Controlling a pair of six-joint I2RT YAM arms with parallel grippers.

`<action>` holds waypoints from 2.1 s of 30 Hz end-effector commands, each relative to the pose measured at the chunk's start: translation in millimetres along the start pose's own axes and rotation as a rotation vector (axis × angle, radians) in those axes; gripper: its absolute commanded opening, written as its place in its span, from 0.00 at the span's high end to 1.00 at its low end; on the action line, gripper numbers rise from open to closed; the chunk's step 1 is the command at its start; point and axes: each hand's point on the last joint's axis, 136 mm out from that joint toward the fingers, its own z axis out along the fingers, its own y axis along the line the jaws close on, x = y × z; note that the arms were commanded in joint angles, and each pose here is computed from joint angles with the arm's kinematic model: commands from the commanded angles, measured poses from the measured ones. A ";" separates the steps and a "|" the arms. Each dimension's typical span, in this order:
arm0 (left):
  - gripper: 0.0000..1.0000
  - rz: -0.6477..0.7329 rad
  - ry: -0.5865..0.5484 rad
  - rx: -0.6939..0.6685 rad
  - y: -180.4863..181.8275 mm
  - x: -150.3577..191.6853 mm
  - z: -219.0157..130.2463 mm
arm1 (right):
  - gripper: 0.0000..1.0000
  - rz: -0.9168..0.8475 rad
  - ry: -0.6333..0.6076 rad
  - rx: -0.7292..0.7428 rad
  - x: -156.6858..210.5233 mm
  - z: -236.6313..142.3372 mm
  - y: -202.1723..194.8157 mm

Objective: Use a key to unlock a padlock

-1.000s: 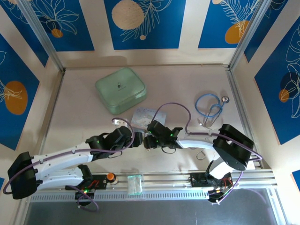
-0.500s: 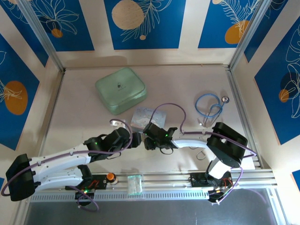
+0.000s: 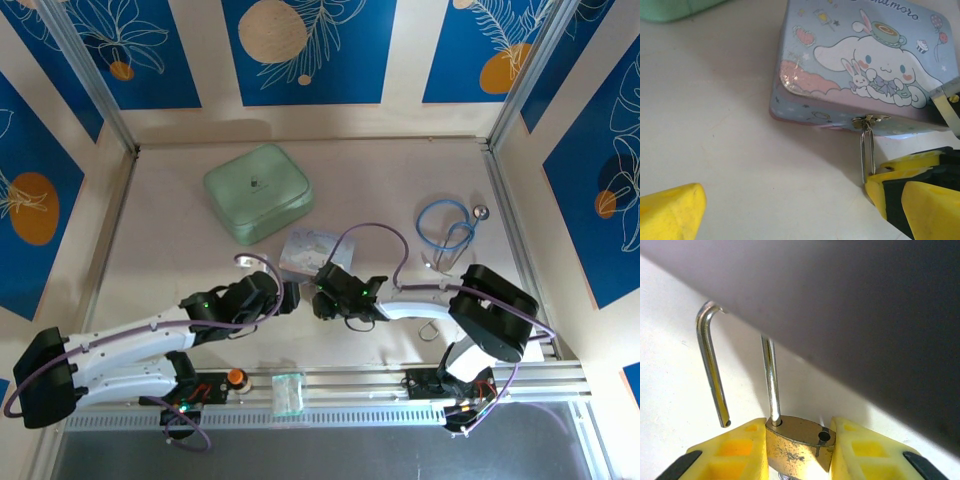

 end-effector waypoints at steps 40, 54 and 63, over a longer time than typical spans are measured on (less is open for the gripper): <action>0.46 1.142 0.354 0.200 -64.0 15.0 89.4 | 0.75 0.359 0.090 0.217 36.2 -17.6 -97.5; 0.57 1.096 0.369 0.284 -92.9 28.2 72.5 | 0.76 0.413 0.068 0.061 19.2 -21.5 -99.1; 0.33 1.093 0.237 0.197 -120.3 -5.9 80.6 | 0.78 0.436 0.075 -0.013 17.4 -14.5 -93.5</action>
